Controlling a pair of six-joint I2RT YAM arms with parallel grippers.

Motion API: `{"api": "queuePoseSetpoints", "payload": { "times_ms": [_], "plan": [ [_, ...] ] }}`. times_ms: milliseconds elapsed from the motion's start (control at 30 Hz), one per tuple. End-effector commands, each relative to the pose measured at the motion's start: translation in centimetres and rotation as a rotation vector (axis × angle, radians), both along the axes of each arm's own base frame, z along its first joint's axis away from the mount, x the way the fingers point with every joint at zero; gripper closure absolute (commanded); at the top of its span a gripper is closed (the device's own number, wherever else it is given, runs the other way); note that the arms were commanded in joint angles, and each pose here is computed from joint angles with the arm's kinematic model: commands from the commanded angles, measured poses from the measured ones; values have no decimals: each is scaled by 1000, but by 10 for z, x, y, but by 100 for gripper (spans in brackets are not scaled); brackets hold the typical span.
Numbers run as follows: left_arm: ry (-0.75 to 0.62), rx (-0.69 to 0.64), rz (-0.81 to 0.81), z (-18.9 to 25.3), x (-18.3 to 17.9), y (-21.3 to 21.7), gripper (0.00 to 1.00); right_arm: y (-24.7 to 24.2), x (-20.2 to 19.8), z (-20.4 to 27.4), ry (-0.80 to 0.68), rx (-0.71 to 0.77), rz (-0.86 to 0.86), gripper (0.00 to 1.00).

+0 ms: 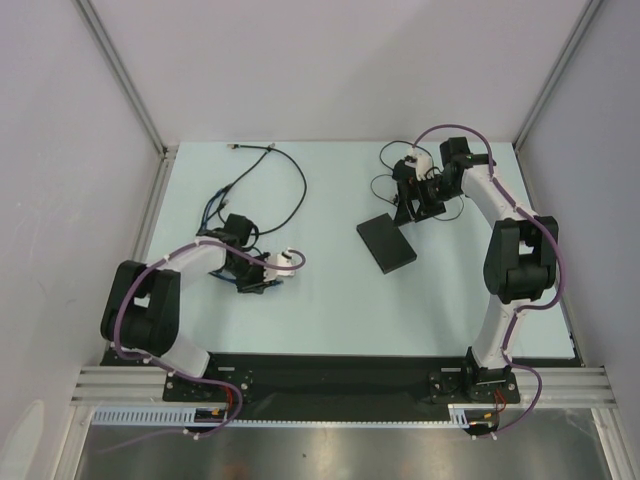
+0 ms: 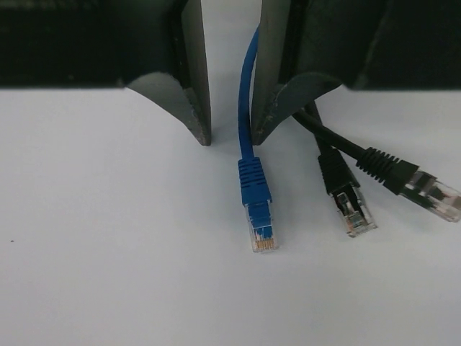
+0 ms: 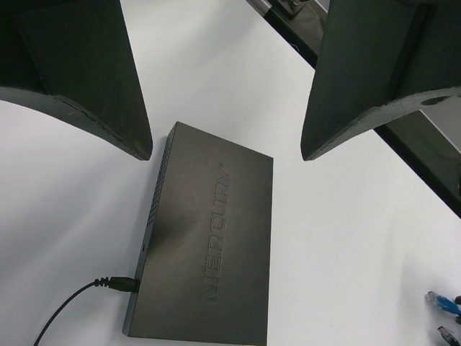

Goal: Insert the plug into the switch port

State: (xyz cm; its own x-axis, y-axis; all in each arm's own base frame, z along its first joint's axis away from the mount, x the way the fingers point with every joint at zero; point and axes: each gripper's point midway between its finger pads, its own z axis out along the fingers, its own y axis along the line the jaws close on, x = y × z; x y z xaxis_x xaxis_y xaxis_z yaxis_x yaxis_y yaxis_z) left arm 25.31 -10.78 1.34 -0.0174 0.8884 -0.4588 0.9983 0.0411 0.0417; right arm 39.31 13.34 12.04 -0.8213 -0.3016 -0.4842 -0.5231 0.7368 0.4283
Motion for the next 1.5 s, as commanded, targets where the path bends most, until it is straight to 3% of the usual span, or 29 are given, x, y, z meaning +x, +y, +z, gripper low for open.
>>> {"api": "queuePoseSetpoints", "payload": {
  "times_ms": [0,200,433,533,700,900,1067,1467],
  "plan": [
    [36,8,-25,3,-20,3,66,0,1,19,-54,10,5,11],
    [69,16,-10,-7,-24,4,63,2,1,18,-48,22,4,11],
    [135,-61,68,13,-9,-16,92,5,5,28,-74,46,8,13],
    [123,-88,71,28,-8,-19,100,7,8,32,-83,57,6,14],
    [95,-141,35,57,-15,-24,100,13,10,42,-92,101,13,15],
    [220,-394,52,134,-32,-47,100,37,2,75,-105,237,55,17],
    [287,-601,118,198,-20,-64,100,64,-4,116,-132,377,77,20],
    [444,-799,214,236,-4,-65,100,116,-27,181,-120,581,163,26]
  ]
}}
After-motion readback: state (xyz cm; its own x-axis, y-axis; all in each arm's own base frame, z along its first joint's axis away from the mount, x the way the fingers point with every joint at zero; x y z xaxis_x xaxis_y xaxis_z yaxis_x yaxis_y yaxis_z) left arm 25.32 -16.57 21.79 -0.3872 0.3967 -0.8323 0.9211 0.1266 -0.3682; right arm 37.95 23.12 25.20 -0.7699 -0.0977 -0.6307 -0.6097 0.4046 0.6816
